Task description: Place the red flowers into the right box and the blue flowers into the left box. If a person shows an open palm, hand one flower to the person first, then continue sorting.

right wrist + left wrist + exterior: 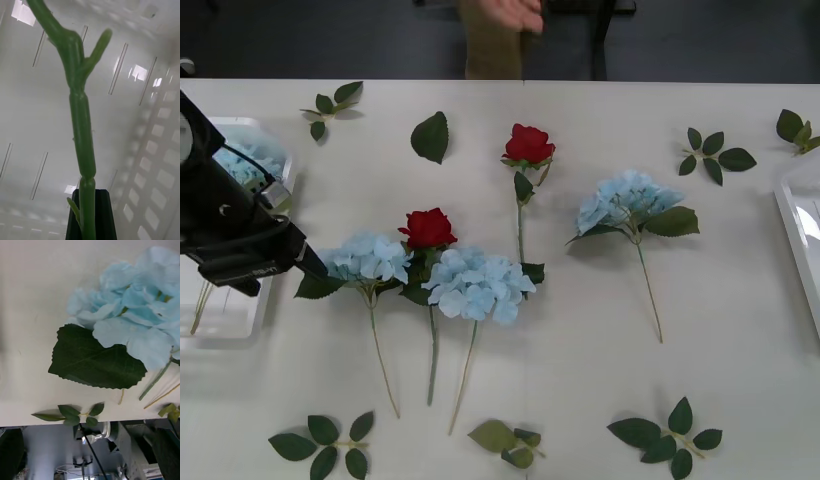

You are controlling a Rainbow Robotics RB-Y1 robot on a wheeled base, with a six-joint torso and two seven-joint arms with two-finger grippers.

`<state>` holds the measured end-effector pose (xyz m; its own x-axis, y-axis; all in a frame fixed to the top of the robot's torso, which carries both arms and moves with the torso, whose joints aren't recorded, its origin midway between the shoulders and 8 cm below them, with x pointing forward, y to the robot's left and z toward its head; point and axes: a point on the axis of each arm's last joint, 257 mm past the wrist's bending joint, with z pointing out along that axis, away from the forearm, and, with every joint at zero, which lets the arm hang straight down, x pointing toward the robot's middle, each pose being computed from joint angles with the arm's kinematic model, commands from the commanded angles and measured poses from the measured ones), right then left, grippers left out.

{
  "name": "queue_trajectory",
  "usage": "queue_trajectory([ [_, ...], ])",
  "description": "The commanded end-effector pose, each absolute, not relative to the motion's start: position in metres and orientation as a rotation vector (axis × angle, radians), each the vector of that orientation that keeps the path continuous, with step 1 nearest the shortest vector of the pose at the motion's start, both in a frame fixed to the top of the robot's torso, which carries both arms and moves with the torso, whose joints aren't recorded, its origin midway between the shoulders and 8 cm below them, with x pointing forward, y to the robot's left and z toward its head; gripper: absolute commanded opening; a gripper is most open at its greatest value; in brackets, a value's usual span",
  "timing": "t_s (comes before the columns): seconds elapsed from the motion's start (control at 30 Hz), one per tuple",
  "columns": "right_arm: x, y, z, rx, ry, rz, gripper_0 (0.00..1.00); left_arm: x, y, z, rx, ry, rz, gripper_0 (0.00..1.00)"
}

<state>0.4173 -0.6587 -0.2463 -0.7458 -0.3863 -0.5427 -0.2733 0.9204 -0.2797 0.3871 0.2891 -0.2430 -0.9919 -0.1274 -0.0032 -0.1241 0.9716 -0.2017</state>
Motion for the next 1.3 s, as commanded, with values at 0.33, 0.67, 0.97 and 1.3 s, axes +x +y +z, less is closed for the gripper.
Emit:
queue_trajectory([
  [0.33,0.417,-0.643,-0.3,-0.35,2.461,-0.188,0.78,0.392,0.232,-0.271,-0.081,2.949,-0.122,1.0],
  [0.67,0.419,-0.639,-0.299,-0.348,2.455,-0.17,0.85,0.38,0.24,-0.314,-0.052,2.889,-0.101,1.0],
  [0.97,0.424,-0.533,-0.255,-0.52,2.398,0.289,0.85,0.385,0.236,-0.337,-0.063,2.829,-0.011,1.0],
  [1.3,0.47,-0.392,-0.249,-0.673,2.286,0.405,0.85,0.406,0.219,-0.37,-0.077,2.761,-0.041,1.0],
])
